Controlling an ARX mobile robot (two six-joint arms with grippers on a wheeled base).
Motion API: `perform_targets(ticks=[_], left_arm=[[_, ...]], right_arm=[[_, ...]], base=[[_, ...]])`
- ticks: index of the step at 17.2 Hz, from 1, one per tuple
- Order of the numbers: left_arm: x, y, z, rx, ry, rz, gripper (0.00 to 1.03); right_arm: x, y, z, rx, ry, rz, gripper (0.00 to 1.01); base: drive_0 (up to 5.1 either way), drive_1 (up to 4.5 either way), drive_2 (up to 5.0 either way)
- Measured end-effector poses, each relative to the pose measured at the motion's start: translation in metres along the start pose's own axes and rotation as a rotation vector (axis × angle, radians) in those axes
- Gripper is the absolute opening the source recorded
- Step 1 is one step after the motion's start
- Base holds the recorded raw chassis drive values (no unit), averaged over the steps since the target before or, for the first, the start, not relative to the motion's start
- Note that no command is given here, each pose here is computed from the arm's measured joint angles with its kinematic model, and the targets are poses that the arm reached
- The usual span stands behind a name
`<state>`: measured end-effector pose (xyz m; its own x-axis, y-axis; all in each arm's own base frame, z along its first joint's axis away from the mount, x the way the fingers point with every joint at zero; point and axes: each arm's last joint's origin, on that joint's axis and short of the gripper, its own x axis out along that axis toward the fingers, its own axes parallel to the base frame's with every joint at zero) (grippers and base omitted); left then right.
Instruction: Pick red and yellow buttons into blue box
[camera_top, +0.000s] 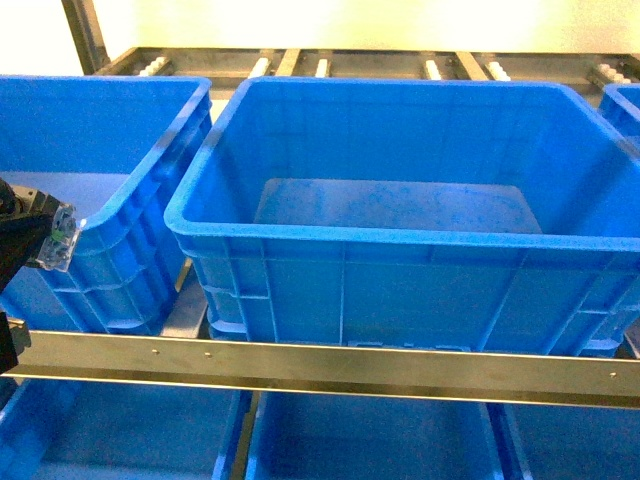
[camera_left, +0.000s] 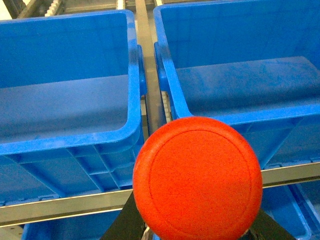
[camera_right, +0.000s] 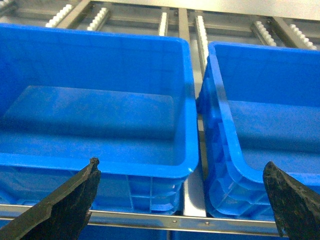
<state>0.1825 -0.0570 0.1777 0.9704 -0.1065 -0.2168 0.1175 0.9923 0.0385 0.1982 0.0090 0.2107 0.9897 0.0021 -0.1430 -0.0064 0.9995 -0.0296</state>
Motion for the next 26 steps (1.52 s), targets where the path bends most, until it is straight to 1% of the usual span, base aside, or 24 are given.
perform_targets(ticks=[2, 3, 5, 6, 7, 8, 9, 10, 11, 13, 14, 16, 17, 18, 19, 20, 21, 22, 23, 24, 26], left_arm=[[0.003, -0.001, 0.002, 0.003, -0.013, 0.0, 0.22], [0.009, -0.003, 0.014, 0.005, -0.047, -0.004, 0.22], [0.028, -0.007, 0.045, -0.007, -0.13, -0.052, 0.22], [0.04, -0.009, 0.053, 0.004, -0.132, -0.078, 0.22], [0.059, -0.012, 0.057, 0.024, -0.088, -0.121, 0.22], [0.082, -0.017, 0.061, 0.053, -0.043, -0.155, 0.22], [0.113, -0.022, 0.067, 0.074, 0.003, -0.201, 0.22], [0.14, -0.025, 0.074, 0.092, 0.037, -0.209, 0.22], [0.167, -0.027, 0.081, 0.112, 0.079, -0.239, 0.22], [0.187, -0.027, 0.086, 0.117, 0.14, -0.268, 0.22], [0.205, -0.028, 0.089, 0.121, 0.214, -0.287, 0.22], [0.219, -0.033, 0.085, 0.121, 0.328, -0.356, 0.22], [0.221, -0.036, 0.078, 0.149, 0.358, -0.355, 0.22], [0.222, -0.039, 0.073, 0.184, 0.371, -0.351, 0.22], [0.222, -0.041, 0.067, 0.226, 0.385, -0.363, 0.22], [0.22, -0.045, 0.059, 0.284, 0.392, -0.354, 0.22], [0.22, -0.046, 0.051, 0.332, 0.398, -0.352, 0.22], [0.219, -0.046, 0.048, 0.347, 0.398, -0.356, 0.22], [0.218, -0.047, 0.046, 0.349, 0.395, -0.365, 0.31], [0.218, -0.048, 0.046, 0.345, 0.384, -0.365, 0.44], [0.218, -0.05, 0.045, 0.33, 0.358, -0.368, 0.64]], right_arm=[[0.001, -0.001, -0.001, 0.0, 0.008, -0.011, 0.98], [0.0, -0.001, -0.001, 0.0, 0.005, -0.011, 0.98], [0.0, -0.001, -0.001, 0.0, 0.006, -0.011, 0.98], [0.0, -0.001, -0.001, 0.0, 0.006, -0.011, 0.98], [0.0, -0.001, -0.001, 0.0, 0.006, -0.011, 0.98], [0.0, -0.001, -0.001, 0.0, 0.006, -0.011, 0.98], [0.0, -0.001, -0.001, 0.0, 0.006, -0.011, 0.98], [0.0, -0.001, -0.001, 0.0, 0.006, -0.011, 0.98], [0.0, -0.001, -0.001, 0.0, 0.006, -0.011, 0.98], [0.0, -0.001, -0.001, 0.0, 0.006, -0.011, 0.98], [0.0, -0.001, -0.001, 0.0, 0.006, -0.011, 0.98], [0.0, -0.001, -0.001, 0.0, 0.006, -0.011, 0.98], [0.0, -0.001, -0.001, 0.0, 0.006, -0.011, 0.98], [0.0, -0.001, -0.001, 0.0, 0.006, -0.011, 0.98], [0.0, -0.001, -0.001, 0.0, 0.006, -0.011, 0.98], [0.0, -0.001, -0.001, 0.0, 0.006, -0.011, 0.98], [0.0, -0.001, -0.001, 0.0, 0.005, -0.011, 0.98], [0.0, -0.001, -0.001, 0.0, 0.006, -0.011, 0.98], [0.0, -0.001, -0.001, 0.0, 0.006, -0.011, 0.98], [0.0, -0.001, -0.001, 0.0, 0.006, -0.011, 0.98], [0.0, -0.001, -0.001, 0.0, 0.006, -0.011, 0.98]], base=[[0.0, 0.0, 0.0], [0.0, 0.0, 0.0], [0.0, 0.0, 0.0], [0.0, 0.0, 0.0], [0.0, 0.0, 0.0], [0.0, 0.0, 0.0], [0.0, 0.0, 0.0], [0.0, 0.0, 0.0], [0.0, 0.0, 0.0], [0.0, 0.0, 0.0], [0.0, 0.0, 0.0], [0.0, 0.0, 0.0], [0.0, 0.0, 0.0], [0.0, 0.0, 0.0], [0.0, 0.0, 0.0], [0.0, 0.0, 0.0], [0.0, 0.0, 0.0], [0.0, 0.0, 0.0], [0.0, 0.0, 0.0], [0.0, 0.0, 0.0], [0.0, 0.0, 0.0]])
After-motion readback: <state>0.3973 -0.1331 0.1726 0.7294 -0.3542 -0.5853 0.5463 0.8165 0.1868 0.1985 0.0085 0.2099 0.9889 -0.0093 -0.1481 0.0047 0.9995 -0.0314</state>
